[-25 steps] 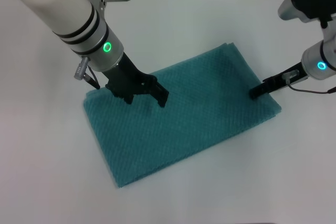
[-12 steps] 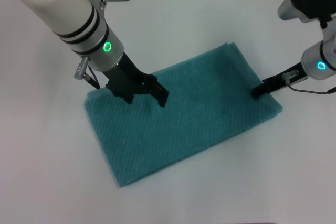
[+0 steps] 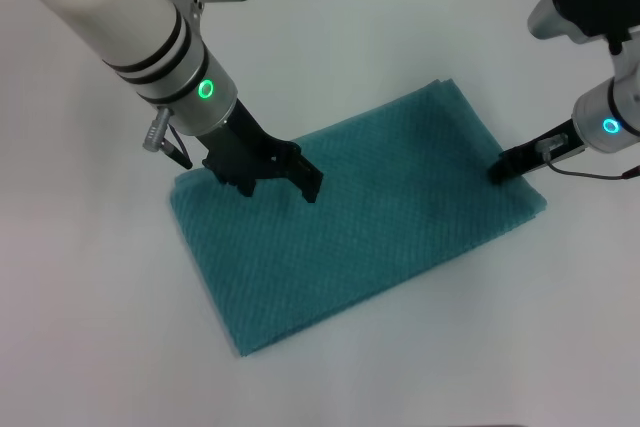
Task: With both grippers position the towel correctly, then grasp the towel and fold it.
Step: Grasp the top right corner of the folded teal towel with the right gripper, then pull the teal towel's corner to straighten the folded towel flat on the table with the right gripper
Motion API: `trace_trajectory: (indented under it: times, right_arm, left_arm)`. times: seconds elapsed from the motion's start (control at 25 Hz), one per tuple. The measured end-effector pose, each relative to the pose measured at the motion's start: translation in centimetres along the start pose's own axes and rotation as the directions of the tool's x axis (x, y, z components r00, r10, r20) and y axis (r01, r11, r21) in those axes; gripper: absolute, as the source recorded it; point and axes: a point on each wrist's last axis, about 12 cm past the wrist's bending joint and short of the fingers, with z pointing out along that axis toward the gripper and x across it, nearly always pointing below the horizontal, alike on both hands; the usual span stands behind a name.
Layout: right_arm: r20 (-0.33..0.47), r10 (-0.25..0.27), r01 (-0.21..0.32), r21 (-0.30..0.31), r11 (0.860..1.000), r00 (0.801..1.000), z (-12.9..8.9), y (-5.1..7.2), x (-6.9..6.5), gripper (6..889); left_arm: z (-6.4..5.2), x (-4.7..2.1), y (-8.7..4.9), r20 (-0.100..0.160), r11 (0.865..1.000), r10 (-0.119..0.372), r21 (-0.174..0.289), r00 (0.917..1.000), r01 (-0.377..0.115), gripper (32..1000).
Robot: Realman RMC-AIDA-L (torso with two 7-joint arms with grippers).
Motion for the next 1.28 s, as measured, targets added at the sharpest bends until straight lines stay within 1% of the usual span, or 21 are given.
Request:
trace_trajectory:
  times: [0.12,0.32,0.44,0.68,0.84,1.12,1.28]
  right_arm:
    - [-0.001,0.000,0.000,-0.001,1.000,1.000,0.00,0.00,0.01,308]
    - [-0.004,0.000,0.000,-0.003,1.000,1.000,-0.01,0.03,0.05,212]
    - [-0.005,-0.002,0.002,-0.004,1.000,1.000,-0.01,0.03,0.06,154]
    - [-0.008,-0.006,0.006,-0.006,1.000,1.000,0.00,0.03,0.14,90]
    - [-0.023,-0.007,0.007,-0.017,1.000,1.000,-0.08,0.08,0.29,73]
    - [-0.066,-0.026,0.023,-0.055,0.998,0.997,-0.29,0.46,0.67,56]
    - [-0.087,-0.046,0.039,-0.085,0.996,0.995,-0.50,0.86,0.72,56]
  left_arm:
    - [0.14,0.06,-0.24,-0.003,1.000,0.009,0.004,1.0000,-0.009,906]
    - [0.18,-0.01,-0.33,0.002,1.000,0.014,0.006,0.9999,-0.014,906]
    - [0.22,0.06,-0.21,0.001,1.000,0.010,0.006,1.0000,-0.010,907]
    - [0.25,0.13,-0.08,-0.001,1.000,0.006,0.006,1.0000,-0.006,905]
    - [0.25,0.14,-0.03,0.000,1.000,0.005,0.005,1.0000,-0.005,906]
    - [0.25,0.21,0.15,0.000,1.000,0.002,0.002,1.0000,-0.002,907]
    - [0.26,0.24,0.19,-0.001,1.000,0.002,0.001,1.0000,-0.002,907]
